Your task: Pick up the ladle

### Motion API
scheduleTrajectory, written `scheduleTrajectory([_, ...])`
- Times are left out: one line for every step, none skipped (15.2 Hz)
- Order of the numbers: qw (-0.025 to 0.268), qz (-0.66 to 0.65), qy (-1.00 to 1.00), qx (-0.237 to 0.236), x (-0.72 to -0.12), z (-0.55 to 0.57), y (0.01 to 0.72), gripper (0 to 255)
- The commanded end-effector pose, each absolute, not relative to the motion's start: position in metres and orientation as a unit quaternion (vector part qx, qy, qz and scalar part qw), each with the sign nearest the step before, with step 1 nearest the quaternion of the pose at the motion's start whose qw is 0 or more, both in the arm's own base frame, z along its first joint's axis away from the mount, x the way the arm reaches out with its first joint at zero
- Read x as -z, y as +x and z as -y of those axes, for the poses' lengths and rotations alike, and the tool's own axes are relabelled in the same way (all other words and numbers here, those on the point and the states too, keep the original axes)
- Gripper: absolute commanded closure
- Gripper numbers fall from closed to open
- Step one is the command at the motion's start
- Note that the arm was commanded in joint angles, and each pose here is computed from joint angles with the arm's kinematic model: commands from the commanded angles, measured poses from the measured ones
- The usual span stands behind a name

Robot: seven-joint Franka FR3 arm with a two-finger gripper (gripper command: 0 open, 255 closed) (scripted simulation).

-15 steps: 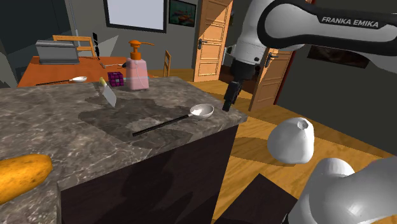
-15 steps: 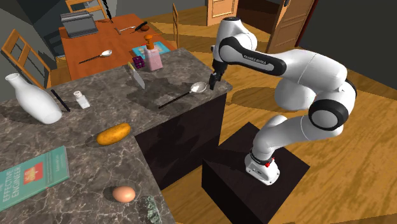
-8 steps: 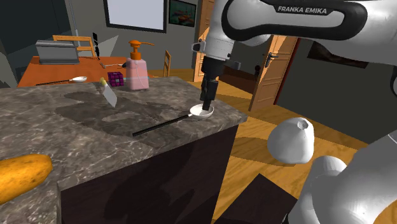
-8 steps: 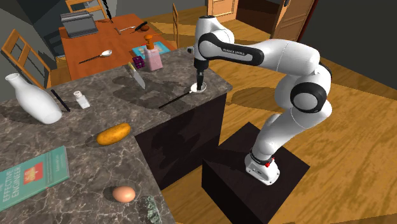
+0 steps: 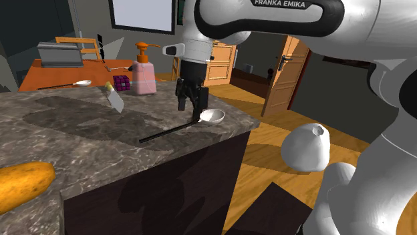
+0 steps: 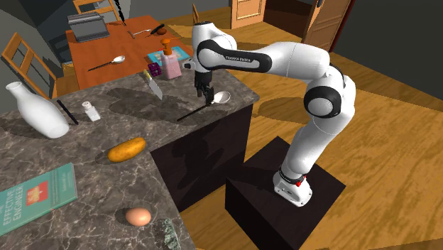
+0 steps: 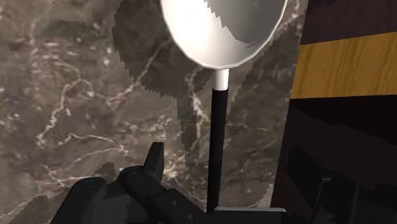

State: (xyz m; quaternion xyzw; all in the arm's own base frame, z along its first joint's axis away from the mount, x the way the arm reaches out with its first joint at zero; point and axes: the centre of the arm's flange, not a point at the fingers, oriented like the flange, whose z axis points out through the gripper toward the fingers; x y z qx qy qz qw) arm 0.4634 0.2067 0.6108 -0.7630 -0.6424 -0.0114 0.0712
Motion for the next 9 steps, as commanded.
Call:
scheduleTrajectory([0.072, 0.657, -0.75, 0.01, -0.6, -0.214, 0.464, 0])
scheduleTrajectory([0.072, 0.657, -0.75, 0.01, -0.595, -0.214, 0.464, 0])
scheduleTrajectory([0.072, 0.657, -0.75, 0.01, -0.59, -0.214, 0.464, 0])
scheduleTrajectory([0.072, 0.657, -0.75, 0.01, -0.584, -0.214, 0.464, 0])
scheduleTrajectory([0.072, 0.657, -0.75, 0.01, -0.579, -0.214, 0.464, 0])
scheduleTrajectory([0.072, 0.657, -0.75, 0.01, -0.574, -0.214, 0.464, 0])
scheduleTrajectory([0.072, 0.657, -0.75, 0.01, -0.571, -0.214, 0.464, 0])
scheduleTrajectory([0.072, 0.657, -0.75, 0.01, -0.571, -0.214, 0.464, 0])
scheduleTrajectory([0.072, 0.657, -0.75, 0.01, -0.571, -0.214, 0.464, 0])
